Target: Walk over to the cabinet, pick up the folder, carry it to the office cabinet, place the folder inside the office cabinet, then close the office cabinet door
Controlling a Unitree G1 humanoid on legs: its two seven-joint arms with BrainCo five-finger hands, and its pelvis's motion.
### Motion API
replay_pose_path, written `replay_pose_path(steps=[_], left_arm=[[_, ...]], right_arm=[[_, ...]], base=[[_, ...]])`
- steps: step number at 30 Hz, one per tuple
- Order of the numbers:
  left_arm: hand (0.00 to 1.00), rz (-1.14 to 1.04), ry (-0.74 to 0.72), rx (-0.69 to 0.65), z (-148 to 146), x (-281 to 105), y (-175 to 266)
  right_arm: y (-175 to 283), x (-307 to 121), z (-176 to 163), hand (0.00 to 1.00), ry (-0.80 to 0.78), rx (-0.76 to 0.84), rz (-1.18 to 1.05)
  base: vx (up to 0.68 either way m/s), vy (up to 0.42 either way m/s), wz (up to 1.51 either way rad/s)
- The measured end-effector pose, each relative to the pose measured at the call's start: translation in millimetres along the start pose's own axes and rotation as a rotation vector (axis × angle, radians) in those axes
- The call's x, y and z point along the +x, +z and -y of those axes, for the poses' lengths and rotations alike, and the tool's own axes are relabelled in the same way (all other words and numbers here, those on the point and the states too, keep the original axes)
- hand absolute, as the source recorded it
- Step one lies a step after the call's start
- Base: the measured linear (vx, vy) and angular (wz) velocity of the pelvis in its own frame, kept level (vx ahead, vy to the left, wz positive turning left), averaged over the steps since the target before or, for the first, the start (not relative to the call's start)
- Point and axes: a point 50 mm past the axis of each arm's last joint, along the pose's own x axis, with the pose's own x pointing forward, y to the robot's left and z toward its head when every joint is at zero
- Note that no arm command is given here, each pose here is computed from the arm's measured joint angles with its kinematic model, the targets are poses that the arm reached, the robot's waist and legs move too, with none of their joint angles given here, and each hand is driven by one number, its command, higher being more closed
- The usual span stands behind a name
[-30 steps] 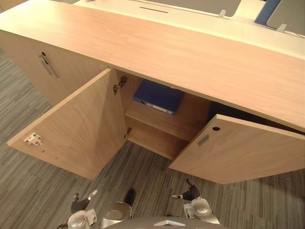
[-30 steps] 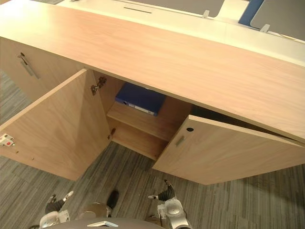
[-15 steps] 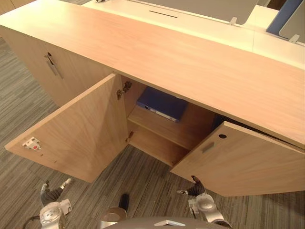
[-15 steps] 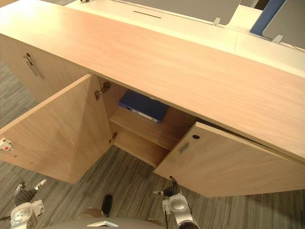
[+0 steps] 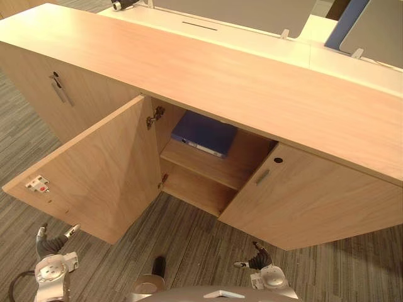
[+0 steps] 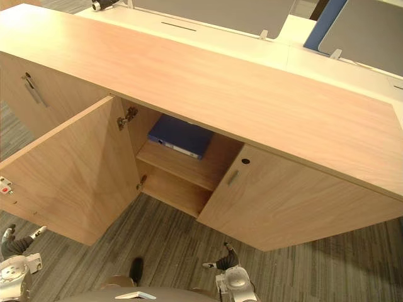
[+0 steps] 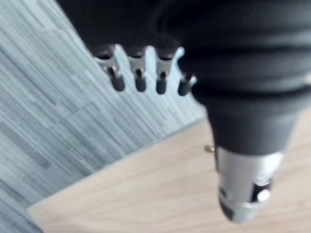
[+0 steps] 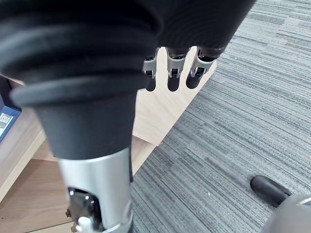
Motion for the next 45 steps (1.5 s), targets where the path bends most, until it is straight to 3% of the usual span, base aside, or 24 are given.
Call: replay_pose_path(steps=[8,19,28,45], left_arm=[[0.00,0.111,0.026,0.050,-20,14,32],[0.00,0.171,-0.007,0.090,-17,20,50],[0.00,0.141,-0.092,0.095,-1,2,28],[0.00,0.016,-0.330,0.181,31,-34,-20]], right_arm=[[9,4,3,0.00,-0.005,-0.008,0.024],[8,3,2,0.00,0.007,-0.038,0.026],[-12,-4,1,0.00,0.019,-0.044,-0.036],[0,1,8,0.00,-0.005,-0.030,-0.004]], base=[[0.08,-0.036,-0.01],[-0.06,-0.023,-0.10],[-0.07,-0.019,-0.01],[0.00,-0.013,-0.03]])
